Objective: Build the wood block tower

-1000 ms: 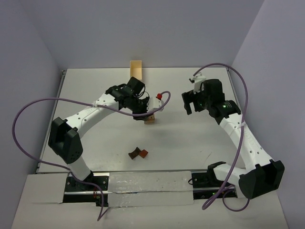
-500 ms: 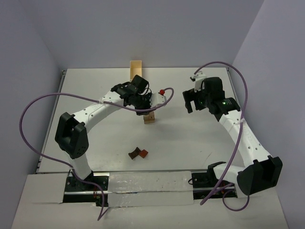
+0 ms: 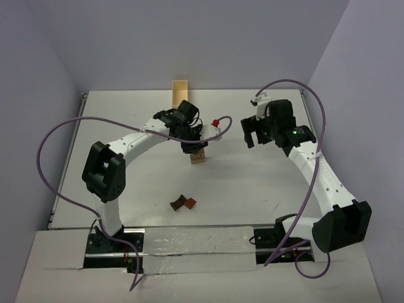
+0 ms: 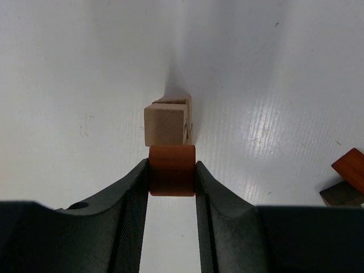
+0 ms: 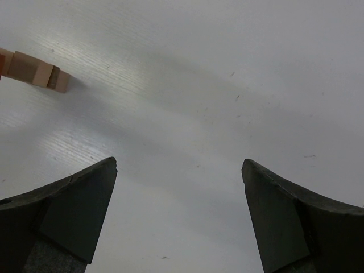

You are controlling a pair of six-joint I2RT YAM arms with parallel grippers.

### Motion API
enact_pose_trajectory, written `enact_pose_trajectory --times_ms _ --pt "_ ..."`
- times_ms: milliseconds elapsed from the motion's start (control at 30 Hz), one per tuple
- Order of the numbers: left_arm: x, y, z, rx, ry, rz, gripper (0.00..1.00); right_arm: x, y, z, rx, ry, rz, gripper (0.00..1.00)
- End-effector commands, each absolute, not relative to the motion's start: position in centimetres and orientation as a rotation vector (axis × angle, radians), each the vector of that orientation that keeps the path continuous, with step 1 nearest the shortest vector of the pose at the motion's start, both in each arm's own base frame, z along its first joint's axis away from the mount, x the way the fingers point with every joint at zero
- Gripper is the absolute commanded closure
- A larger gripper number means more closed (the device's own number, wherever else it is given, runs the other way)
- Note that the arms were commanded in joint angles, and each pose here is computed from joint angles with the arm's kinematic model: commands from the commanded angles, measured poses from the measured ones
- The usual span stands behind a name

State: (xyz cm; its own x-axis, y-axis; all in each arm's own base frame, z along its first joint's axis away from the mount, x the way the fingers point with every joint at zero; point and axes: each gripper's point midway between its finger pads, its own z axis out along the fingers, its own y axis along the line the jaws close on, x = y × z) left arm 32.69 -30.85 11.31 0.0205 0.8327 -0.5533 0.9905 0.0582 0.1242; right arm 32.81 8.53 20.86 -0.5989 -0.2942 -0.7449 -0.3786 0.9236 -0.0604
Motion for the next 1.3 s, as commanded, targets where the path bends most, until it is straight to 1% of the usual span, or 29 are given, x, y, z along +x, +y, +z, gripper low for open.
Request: enact_pose_trajectory --times_ms 0,700,867,1267 --pt "33.6 -31.8 13.0 1.800 1.791 -0.461 0.88 33.6 8.6 22.7 -0.468 2.211 0.142 0.02" --pt "33.9 -32.3 12.4 1.821 1.794 -0.503 0.84 34.0 9.1 22.2 -0.473 2.240 0.179 0.02" --pt "33.9 -32.5 12.2 1.821 1.799 -0.508 0.79 34.1 9.1 22.2 -0.471 2.240 0.178 0.02" --pt "33.9 -32.5 11.6 1.829 1.812 -0.514 0.78 34.1 9.2 22.0 -0.472 2.248 0.184 0.02"
